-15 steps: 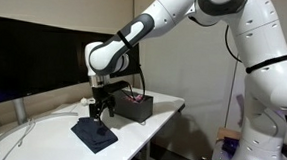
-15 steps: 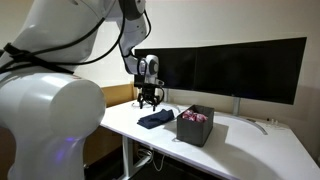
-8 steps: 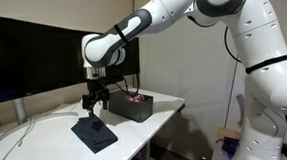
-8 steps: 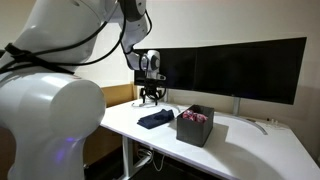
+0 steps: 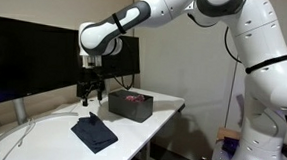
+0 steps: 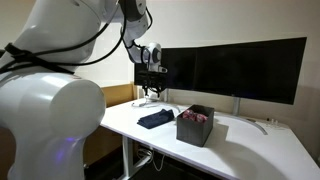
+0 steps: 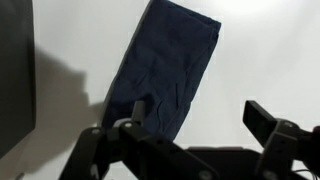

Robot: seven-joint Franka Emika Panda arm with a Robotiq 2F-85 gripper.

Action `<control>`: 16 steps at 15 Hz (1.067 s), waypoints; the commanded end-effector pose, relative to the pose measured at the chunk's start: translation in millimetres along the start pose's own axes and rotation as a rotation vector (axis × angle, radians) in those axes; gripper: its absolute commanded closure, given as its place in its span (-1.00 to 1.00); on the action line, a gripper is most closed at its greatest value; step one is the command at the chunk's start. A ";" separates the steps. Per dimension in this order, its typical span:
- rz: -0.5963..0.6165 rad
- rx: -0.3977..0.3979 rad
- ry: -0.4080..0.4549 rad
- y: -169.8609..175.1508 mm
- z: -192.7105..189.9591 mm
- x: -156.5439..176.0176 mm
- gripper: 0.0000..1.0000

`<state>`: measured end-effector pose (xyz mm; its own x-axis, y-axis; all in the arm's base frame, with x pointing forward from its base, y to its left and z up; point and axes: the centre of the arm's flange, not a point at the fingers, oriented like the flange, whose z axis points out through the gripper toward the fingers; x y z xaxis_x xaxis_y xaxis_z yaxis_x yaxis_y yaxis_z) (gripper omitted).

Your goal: Put the towel inside the box

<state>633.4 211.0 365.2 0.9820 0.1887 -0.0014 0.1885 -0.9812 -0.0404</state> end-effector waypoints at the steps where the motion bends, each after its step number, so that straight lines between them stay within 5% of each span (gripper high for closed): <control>1: 0.003 0.006 -0.006 5.7 -5.3 -1.7 -1.00; 16: 0.011 -0.006 -0.011 7.1 -1.3 -0.4 -1.00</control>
<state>634.3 203.9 366.1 0.9839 0.1785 -0.0124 0.1780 -0.9834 -0.0340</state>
